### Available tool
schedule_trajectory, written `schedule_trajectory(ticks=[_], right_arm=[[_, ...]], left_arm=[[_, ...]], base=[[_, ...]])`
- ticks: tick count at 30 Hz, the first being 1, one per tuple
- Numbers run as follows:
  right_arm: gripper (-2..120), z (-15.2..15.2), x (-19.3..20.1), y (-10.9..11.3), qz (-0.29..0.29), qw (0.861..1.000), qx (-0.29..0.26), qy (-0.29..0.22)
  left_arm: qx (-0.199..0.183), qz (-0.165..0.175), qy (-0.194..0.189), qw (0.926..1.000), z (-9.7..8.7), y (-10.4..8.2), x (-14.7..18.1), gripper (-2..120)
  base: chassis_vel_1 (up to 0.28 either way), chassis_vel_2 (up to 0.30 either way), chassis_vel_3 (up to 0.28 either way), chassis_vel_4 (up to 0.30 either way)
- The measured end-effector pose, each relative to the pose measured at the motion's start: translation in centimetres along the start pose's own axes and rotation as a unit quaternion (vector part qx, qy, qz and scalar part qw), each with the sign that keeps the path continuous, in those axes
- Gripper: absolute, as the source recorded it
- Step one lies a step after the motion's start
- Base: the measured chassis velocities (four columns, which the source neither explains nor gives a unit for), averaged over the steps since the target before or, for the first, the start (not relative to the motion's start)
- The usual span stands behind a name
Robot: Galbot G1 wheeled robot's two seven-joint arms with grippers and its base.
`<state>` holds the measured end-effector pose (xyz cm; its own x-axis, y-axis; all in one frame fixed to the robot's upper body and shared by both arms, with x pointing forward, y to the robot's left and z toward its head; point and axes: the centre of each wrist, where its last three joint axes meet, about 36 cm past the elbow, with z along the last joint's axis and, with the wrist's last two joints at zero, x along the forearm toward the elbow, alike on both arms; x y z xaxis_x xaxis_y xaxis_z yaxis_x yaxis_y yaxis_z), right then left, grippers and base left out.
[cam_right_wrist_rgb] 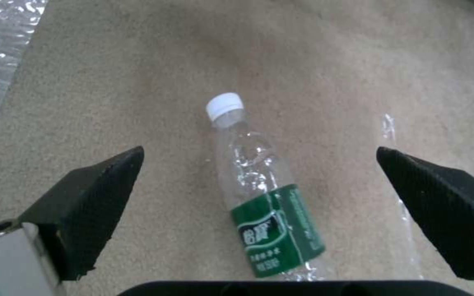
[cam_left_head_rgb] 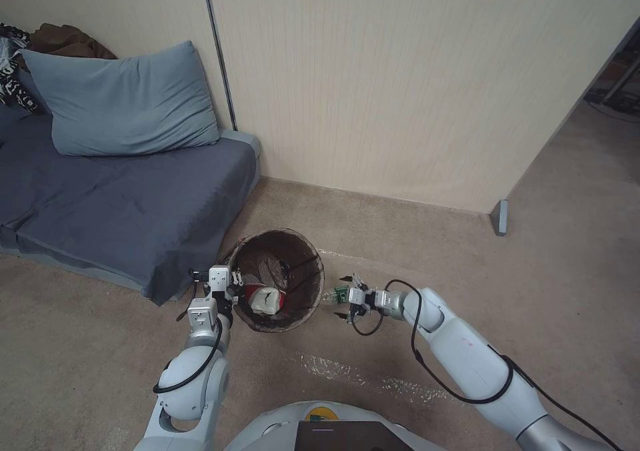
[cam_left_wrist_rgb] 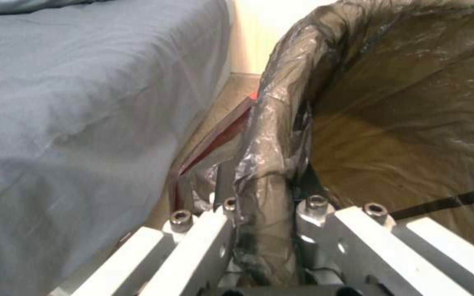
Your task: Pick up the trash bin, then pick up the garbage from the floor and place it into the trash bin.
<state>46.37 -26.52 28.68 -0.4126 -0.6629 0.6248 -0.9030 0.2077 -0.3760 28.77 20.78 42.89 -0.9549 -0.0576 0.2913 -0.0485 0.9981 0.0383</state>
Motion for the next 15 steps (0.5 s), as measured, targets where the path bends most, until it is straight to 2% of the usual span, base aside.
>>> schedule_trajectory(ticks=[15], right_arm=[[100, 1.7, -2.8, 0.0, -0.009, 1.0, -0.021, 0.0]], left_arm=[[-0.001, -0.004, 0.0, 1.0, 0.0, 0.2, 0.1, 3]], base=[[0.0, 0.0, 0.0, 0.0]])
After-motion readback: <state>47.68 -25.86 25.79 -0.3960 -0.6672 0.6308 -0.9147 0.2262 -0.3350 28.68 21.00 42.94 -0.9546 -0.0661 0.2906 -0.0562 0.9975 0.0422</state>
